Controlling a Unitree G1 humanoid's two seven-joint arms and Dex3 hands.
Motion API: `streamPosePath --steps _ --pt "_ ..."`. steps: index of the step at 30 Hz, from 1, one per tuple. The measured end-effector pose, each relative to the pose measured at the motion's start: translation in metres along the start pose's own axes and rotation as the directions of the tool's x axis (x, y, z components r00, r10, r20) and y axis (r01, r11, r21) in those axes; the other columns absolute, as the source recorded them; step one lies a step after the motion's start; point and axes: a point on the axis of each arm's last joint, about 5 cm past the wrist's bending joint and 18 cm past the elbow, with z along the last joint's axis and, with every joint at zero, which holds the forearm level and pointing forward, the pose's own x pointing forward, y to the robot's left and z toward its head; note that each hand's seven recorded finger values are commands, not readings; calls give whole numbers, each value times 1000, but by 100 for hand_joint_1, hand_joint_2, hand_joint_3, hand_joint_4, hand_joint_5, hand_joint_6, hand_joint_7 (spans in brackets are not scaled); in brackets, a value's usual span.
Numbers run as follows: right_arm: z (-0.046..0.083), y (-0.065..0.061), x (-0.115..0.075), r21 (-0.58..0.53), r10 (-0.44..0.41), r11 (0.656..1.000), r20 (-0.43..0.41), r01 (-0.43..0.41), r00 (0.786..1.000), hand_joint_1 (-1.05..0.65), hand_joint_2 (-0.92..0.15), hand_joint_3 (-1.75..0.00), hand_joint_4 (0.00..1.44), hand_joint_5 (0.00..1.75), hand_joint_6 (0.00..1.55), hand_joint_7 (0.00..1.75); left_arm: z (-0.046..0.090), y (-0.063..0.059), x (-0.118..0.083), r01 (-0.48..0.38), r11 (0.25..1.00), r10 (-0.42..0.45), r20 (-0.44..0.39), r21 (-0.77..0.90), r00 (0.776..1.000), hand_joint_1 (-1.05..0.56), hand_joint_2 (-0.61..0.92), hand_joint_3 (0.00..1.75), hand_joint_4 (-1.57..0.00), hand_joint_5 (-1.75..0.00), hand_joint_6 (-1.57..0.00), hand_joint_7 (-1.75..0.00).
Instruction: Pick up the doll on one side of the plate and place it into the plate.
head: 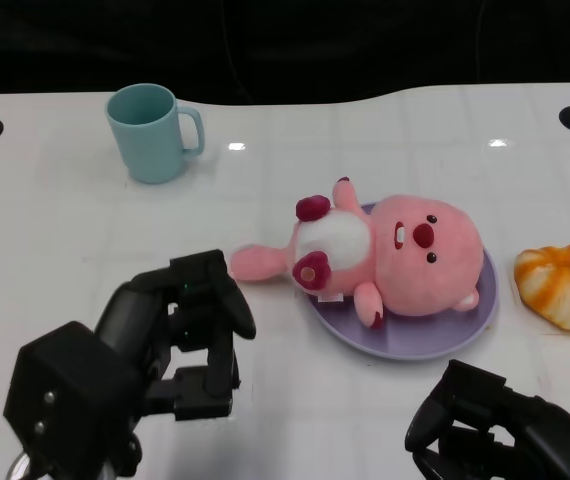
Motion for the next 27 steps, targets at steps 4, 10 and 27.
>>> streamPosePath --steps 4,10,27 --pt "0 0 0 -1 0 1000 1 0 1000 -24 -87 -62 65 175 45 166 0 0 -13 -12 1000 10 -61 -19 998 -6 31 162 -95 -175 -81 -174" --pt "0 0 0 0 0 1000 1 0 1000 -23 -86 -62 66 175 45 167 -1 0 -24 -22 999 17 -99 -49 995 -7 38 155 -95 -175 -78 -174" --pt "-4 -2 1 -5 -3 1000 7 3 1000 -18 -85 -63 66 175 45 166 -11 6 -24 -8 994 -13 -188 -107 982 -4 41 149 -94 -175 -80 -172"
